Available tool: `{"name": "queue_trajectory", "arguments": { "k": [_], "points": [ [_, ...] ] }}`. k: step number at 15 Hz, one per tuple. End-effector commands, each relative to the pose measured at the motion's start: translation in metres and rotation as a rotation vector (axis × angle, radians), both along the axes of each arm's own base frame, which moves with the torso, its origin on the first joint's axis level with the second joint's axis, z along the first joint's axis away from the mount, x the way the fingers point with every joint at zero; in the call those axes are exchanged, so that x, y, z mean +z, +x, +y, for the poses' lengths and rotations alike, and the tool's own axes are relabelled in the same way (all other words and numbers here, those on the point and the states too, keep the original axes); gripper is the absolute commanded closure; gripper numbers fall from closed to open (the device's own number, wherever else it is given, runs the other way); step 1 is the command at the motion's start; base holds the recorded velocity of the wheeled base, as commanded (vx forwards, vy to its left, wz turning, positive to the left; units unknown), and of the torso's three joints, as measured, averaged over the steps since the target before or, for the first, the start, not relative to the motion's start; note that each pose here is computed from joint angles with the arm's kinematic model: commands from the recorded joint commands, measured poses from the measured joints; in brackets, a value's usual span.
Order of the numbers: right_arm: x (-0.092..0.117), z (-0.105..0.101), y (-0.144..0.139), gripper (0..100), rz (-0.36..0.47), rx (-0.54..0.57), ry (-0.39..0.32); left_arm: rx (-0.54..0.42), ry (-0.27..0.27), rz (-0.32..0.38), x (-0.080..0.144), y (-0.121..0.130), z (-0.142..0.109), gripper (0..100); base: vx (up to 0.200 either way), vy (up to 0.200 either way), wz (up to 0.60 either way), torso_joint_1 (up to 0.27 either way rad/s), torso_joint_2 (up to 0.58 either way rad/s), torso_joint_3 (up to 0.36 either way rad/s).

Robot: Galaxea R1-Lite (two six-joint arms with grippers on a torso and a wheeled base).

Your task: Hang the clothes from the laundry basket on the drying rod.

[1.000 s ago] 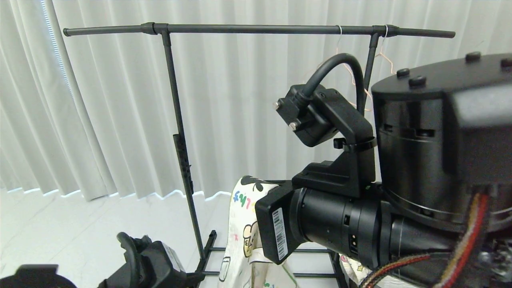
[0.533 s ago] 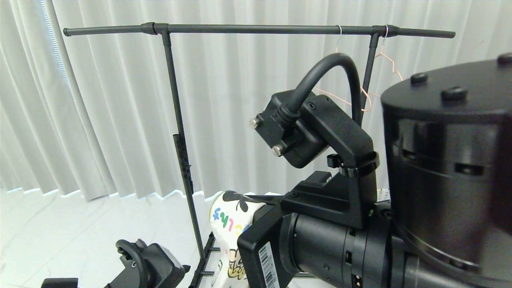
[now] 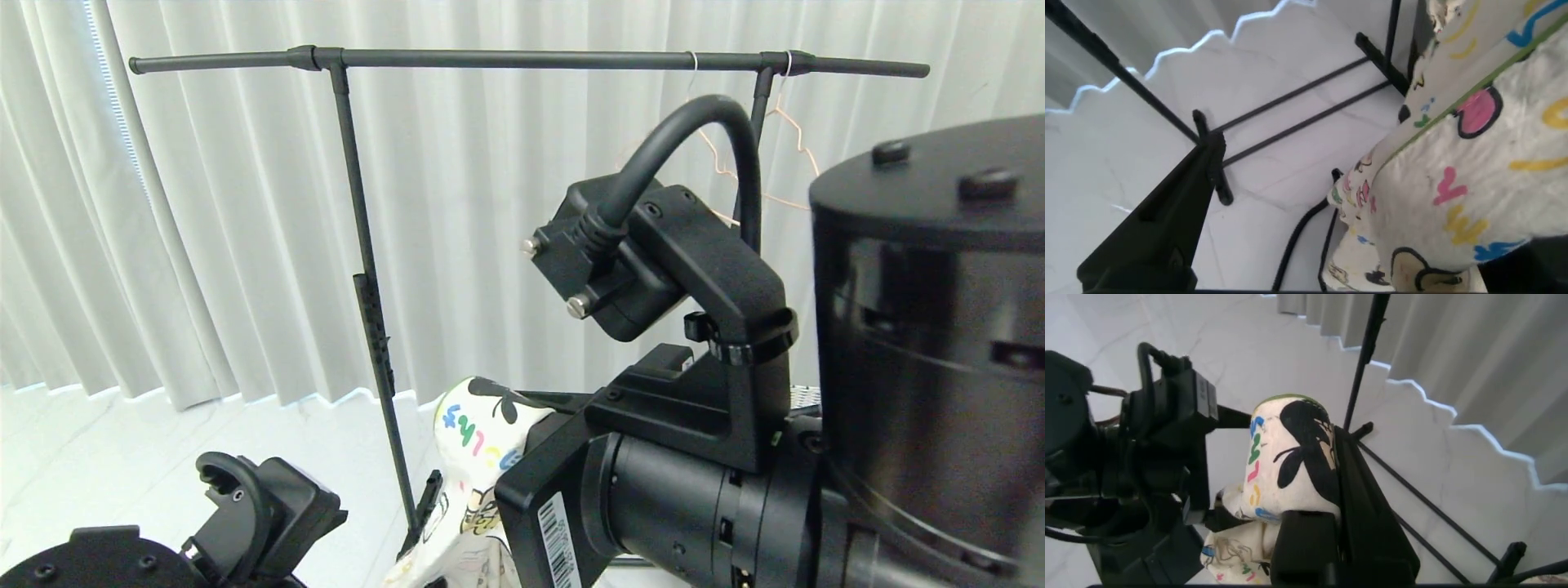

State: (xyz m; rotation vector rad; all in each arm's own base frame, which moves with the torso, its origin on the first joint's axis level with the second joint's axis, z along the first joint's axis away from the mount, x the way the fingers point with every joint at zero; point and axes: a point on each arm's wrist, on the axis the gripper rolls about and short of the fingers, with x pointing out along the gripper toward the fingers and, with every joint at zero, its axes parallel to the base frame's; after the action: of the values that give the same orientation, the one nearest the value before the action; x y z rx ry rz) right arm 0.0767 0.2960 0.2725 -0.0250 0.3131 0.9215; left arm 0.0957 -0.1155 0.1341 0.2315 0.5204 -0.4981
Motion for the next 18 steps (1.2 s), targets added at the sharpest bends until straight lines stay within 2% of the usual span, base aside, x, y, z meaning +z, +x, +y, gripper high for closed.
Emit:
{"name": "queue_trajectory", "arguments": {
  "k": [1, 4, 6, 7, 10, 12, 13, 14, 16, 18],
  "points": [
    [0.002, -0.002, 0.0, 100, -0.005, -0.013, 0.006, 0.013, -0.029, -0.022, 0.005, -0.003, 0.007, 0, 0.0, 0.0, 0.0, 0.0, 0.0, 0.0],
    [0.003, -0.004, 0.0, 100, -0.008, -0.019, 0.006, 0.081, -0.041, -0.035, 0.007, 0.003, 0.015, 0, 0.0, 0.0, 0.0, 0.0, 0.0, 0.0],
    [0.003, -0.004, 0.001, 100, -0.011, -0.031, 0.005, 0.086, -0.059, -0.049, 0.009, 0.002, 0.018, 0, 0.0, 0.0, 0.0, 0.0, 0.0, 0.0],
    [0.002, -0.005, 0.002, 100, -0.016, -0.054, 0.001, 0.085, -0.064, -0.055, 0.01, 0.001, 0.019, 100, 0.0, 0.0, 0.0, 0.0, 0.0, 0.0],
    [-0.004, -0.012, 0.009, 100, -0.029, -0.132, -0.026, 0.075, -0.088, -0.109, 0.017, 0.002, 0.018, 100, 0.0, 0.0, 0.0, 0.0, 0.0, 0.0],
    [-0.008, -0.019, 0.018, 100, -0.035, -0.195, -0.041, 0.038, -0.05, -0.172, 0.022, 0.001, 0.019, 100, 0.0, 0.0, 0.0, 0.0, 0.0, 0.0],
    [-0.007, -0.027, 0.025, 100, -0.045, -0.259, -0.043, 0.0, -0.011, -0.238, 0.027, 0.0, 0.02, 100, 0.0, 0.0, 0.0, 0.0, 0.0, 0.0],
    [-0.006, -0.035, 0.031, 100, -0.05, -0.305, -0.04, -0.019, 0.001, -0.281, 0.033, 0.002, 0.018, 100, 0.0, 0.0, 0.0, 0.0, 0.0, 0.0],
    [-0.005, -0.048, 0.037, 100, -0.06, -0.368, -0.04, -0.027, -0.023, -0.343, 0.048, 0.007, 0.011, 100, 0.0, 0.0, 0.0, 0.0, 0.0, 0.0],
    [0.003, -0.07, 0.039, 100, -0.08, -0.451, -0.016, -0.015, -0.111, -0.426, 0.092, 0.026, -0.01, 100, 0.0, 0.0, 0.0, 0.0, 0.0, 0.0]
  ]
}}
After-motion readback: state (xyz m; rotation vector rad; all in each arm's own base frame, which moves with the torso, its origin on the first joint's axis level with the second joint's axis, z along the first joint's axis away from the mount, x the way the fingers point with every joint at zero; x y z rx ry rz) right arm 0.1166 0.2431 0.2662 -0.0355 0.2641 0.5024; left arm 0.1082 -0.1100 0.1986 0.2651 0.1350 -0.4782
